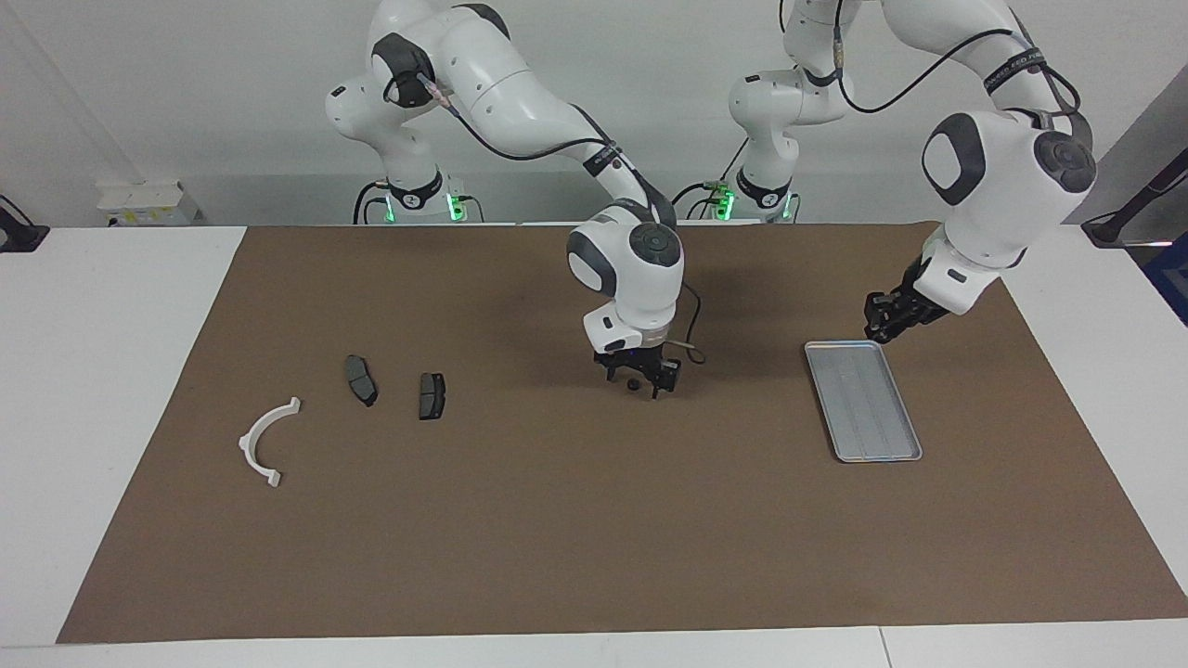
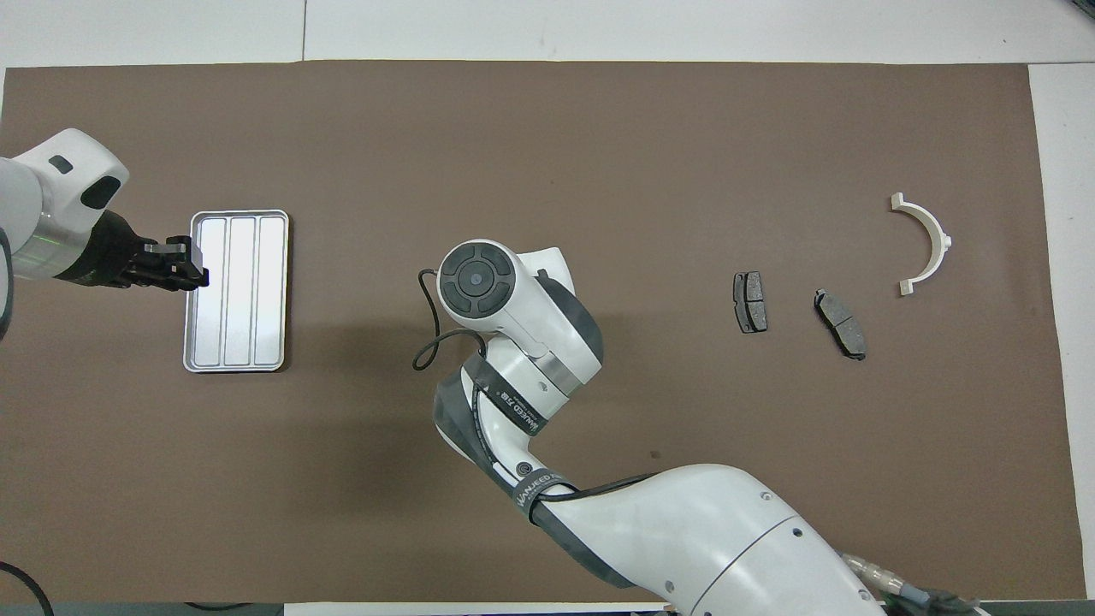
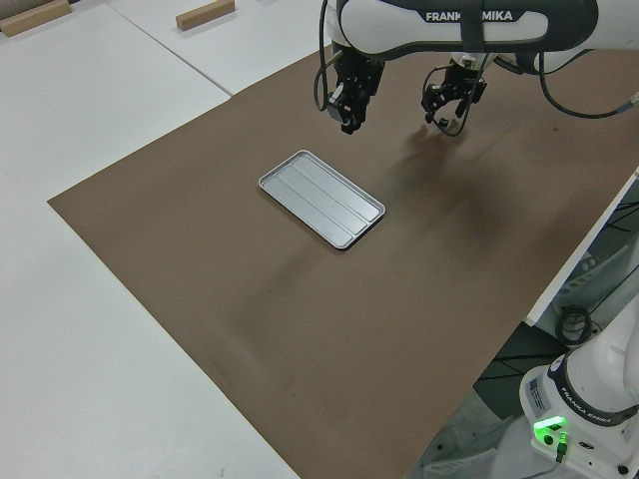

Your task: Place bearing gear from tray to pile

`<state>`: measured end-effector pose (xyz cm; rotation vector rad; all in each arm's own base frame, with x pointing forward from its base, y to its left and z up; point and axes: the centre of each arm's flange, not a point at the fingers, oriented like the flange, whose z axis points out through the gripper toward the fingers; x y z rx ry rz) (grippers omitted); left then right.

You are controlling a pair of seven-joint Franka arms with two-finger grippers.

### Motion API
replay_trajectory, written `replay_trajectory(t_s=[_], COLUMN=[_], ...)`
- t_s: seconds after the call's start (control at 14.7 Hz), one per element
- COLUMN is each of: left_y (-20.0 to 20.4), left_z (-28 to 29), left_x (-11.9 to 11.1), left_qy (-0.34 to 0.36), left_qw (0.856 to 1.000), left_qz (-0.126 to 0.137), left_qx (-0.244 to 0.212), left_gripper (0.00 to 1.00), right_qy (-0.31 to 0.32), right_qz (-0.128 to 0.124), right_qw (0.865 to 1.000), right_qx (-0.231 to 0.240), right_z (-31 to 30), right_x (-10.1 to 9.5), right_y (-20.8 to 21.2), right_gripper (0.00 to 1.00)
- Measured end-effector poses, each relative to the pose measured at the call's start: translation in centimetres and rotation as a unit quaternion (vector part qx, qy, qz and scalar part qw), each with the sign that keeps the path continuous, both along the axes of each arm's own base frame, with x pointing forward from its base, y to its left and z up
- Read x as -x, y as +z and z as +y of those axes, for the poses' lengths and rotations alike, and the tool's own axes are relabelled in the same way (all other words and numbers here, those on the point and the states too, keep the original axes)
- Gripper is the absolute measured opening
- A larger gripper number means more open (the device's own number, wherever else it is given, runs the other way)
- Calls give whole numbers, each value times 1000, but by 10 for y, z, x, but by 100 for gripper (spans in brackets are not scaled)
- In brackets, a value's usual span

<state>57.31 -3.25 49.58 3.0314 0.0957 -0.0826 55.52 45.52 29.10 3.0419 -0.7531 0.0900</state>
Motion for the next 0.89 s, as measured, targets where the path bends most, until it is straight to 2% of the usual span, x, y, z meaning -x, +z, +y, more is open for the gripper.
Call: replay_trajectory(t_s=[0.27, 0.41, 0.55, 0.68, 0.75, 0.89], left_y=[17, 22, 30, 35, 35, 34], left_z=[-26, -23, -17, -17, -18, -19], left_x=[7, 8, 10, 12, 13, 13], left_qy=[57, 84, 90, 90, 89, 88], left_qw=[998, 996, 996, 996, 996, 996], left_qz=[-6, -8, -15, -19, -19, -18], left_qx=[-2, -3, -2, -2, -2, -2], left_gripper=[35, 35, 35, 35, 35, 35], right_qy=[1, 2, 2, 2, 2, 2], right_qz=[-2, 0, 0, -1, -1, 0], right_qw=[1000, 1000, 1000, 1000, 1000, 1000], right_qx=[-2, -1, -2, -2, -2, -2], right_z=[0, -1, -1, -1, -2, -2], right_x=[2, 5, 5, 5, 6, 6], right_y=[-2, -5, -4, -2, -1, -1], right_gripper=[78, 61, 55, 31, 23, 24])
